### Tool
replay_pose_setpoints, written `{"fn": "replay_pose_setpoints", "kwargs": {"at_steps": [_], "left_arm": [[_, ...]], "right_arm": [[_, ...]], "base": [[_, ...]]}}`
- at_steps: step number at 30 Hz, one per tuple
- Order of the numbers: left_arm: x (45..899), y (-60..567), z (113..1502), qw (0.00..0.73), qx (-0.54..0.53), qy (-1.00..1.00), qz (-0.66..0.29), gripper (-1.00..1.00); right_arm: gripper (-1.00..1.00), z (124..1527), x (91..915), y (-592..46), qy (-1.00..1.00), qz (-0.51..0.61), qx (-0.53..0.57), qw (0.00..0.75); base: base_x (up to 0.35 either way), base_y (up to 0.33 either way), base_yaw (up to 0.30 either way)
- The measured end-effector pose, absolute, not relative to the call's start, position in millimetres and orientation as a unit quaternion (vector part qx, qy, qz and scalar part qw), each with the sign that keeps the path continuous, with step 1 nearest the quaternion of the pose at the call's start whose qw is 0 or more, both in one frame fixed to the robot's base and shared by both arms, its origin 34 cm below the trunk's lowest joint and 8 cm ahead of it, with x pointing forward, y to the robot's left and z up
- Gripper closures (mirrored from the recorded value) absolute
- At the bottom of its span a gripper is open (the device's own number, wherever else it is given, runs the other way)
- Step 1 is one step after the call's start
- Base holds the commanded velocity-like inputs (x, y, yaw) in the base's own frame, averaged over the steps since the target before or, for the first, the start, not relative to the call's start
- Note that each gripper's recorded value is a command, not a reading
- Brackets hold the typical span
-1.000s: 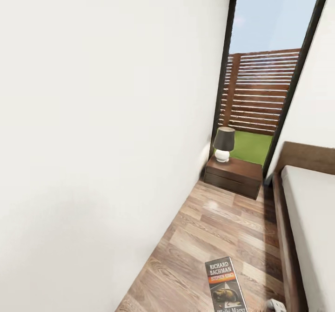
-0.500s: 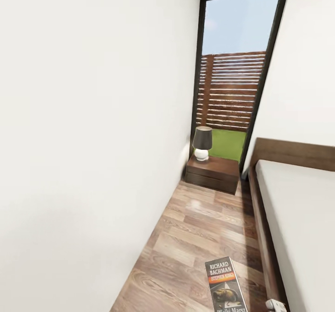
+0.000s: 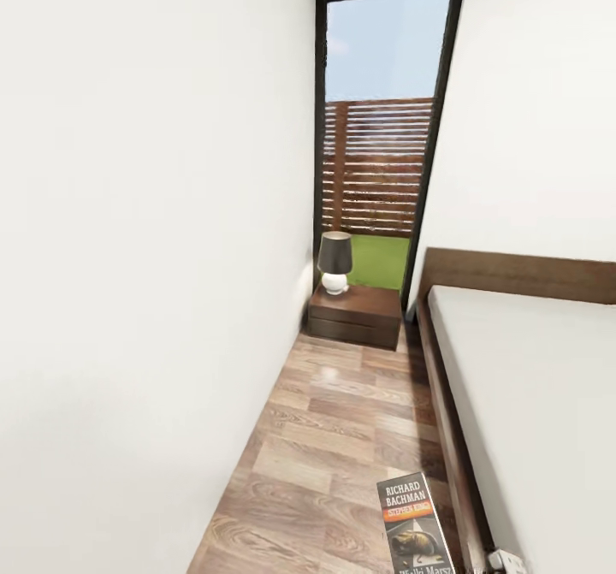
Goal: In the bedroom, move the book from the bed onto either nightstand, and place the two sandals side by side next to the bed.
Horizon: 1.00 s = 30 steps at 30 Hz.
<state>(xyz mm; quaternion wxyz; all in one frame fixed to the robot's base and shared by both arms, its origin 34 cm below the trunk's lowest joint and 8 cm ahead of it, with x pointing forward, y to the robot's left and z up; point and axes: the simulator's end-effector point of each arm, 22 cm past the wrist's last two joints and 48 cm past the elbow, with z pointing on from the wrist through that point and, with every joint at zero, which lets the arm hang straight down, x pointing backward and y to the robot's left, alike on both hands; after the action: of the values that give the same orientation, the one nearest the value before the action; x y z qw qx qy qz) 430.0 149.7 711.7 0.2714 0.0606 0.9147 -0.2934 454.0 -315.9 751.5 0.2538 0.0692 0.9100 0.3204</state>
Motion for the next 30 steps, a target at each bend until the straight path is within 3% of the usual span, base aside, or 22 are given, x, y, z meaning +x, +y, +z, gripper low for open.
{"fn": "replay_pose_setpoints", "kwargs": {"at_steps": [12, 17, 30], "left_arm": [[429.9, 149.8, 711.6, 0.271, 0.061, 0.915, -0.293, -1.00], [429.8, 149.8, 711.8, 0.272, 0.061, 0.915, -0.293, -1.00], [429.5, 149.8, 711.9, 0.271, 0.061, 0.915, -0.293, -1.00]], "right_arm": [[1.00, 751.7, 454.4, -315.9, 0.910, 0.320, 0.069, 0.254], [1.00, 752.0, 454.5, -315.9, 0.910, 0.320, 0.070, 0.255], [1.00, 751.9, 454.0, -315.9, 0.910, 0.320, 0.070, 0.255]], "base": [[0.001, 0.000, -0.273], [0.124, 0.016, -0.050], [0.303, 0.070, -0.002]]}}
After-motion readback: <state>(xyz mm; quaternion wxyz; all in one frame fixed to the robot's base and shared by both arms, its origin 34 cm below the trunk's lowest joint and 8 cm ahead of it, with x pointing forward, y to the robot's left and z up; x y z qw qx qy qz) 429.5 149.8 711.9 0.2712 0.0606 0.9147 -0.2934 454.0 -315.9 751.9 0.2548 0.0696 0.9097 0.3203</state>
